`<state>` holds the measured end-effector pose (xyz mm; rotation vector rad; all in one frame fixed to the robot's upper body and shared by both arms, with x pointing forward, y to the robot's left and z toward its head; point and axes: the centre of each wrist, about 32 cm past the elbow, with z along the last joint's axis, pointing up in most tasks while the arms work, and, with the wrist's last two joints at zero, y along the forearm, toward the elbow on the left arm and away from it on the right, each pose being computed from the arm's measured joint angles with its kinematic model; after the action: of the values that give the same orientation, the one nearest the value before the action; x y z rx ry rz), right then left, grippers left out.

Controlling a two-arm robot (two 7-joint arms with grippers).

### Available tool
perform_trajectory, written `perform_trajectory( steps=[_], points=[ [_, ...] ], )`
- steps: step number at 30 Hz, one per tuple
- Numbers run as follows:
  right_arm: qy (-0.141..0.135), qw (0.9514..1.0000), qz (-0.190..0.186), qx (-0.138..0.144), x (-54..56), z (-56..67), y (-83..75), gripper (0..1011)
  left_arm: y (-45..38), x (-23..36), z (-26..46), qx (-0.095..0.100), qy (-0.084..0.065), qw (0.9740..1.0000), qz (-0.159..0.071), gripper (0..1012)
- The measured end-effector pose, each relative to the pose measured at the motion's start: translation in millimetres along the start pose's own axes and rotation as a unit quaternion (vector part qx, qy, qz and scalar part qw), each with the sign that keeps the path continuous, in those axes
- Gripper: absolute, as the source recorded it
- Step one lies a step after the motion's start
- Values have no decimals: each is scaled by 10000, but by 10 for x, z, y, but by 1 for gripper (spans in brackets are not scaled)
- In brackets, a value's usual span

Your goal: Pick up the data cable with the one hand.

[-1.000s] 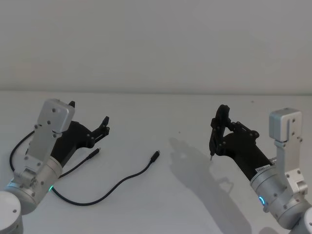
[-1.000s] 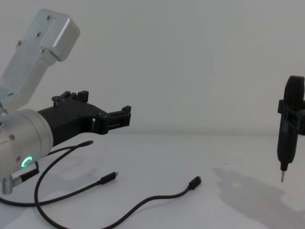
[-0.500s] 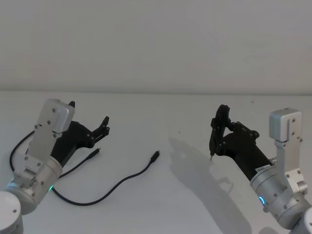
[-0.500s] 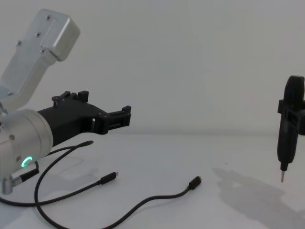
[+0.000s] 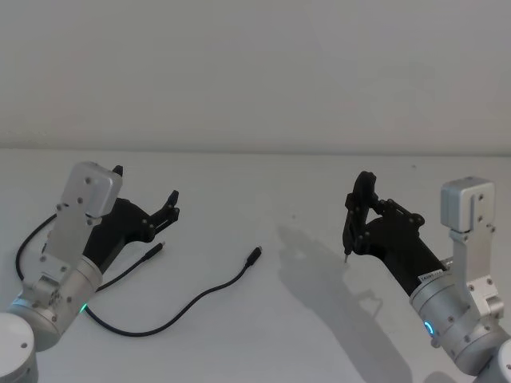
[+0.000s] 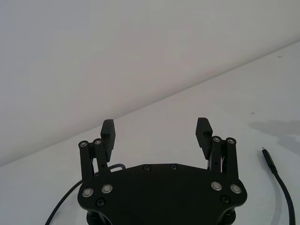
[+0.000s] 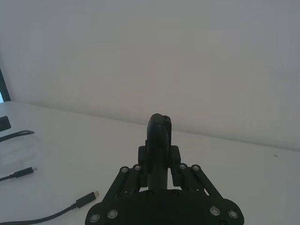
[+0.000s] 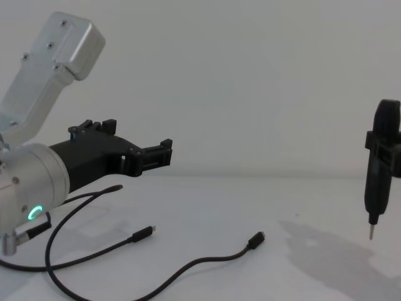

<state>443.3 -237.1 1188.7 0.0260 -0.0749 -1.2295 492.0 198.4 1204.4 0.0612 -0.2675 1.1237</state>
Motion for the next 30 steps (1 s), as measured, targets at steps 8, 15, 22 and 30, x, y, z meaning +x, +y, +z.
perform_trajectory(
  steps=[8, 15, 22, 30],
  points=[
    [-18, 10000, 19, 22, -12, 14, 20, 274, 0, 0, 0, 0, 0, 10000, 0, 1001],
    [-177, 9997, 134, 114, -62, 73, 97, 274, 0, 0, 0, 0, 0, 10000, 0, 1001],
    [-366, 9987, 246, 244, -120, 152, 208, 274, 0, 0, 0, 0, 0, 10000, 0, 1001],
    [-453, 9982, 232, 332, -155, 198, 292, 275, 0, 0, 0, 0, 0, 10000, 0, 1001]
  ],
)
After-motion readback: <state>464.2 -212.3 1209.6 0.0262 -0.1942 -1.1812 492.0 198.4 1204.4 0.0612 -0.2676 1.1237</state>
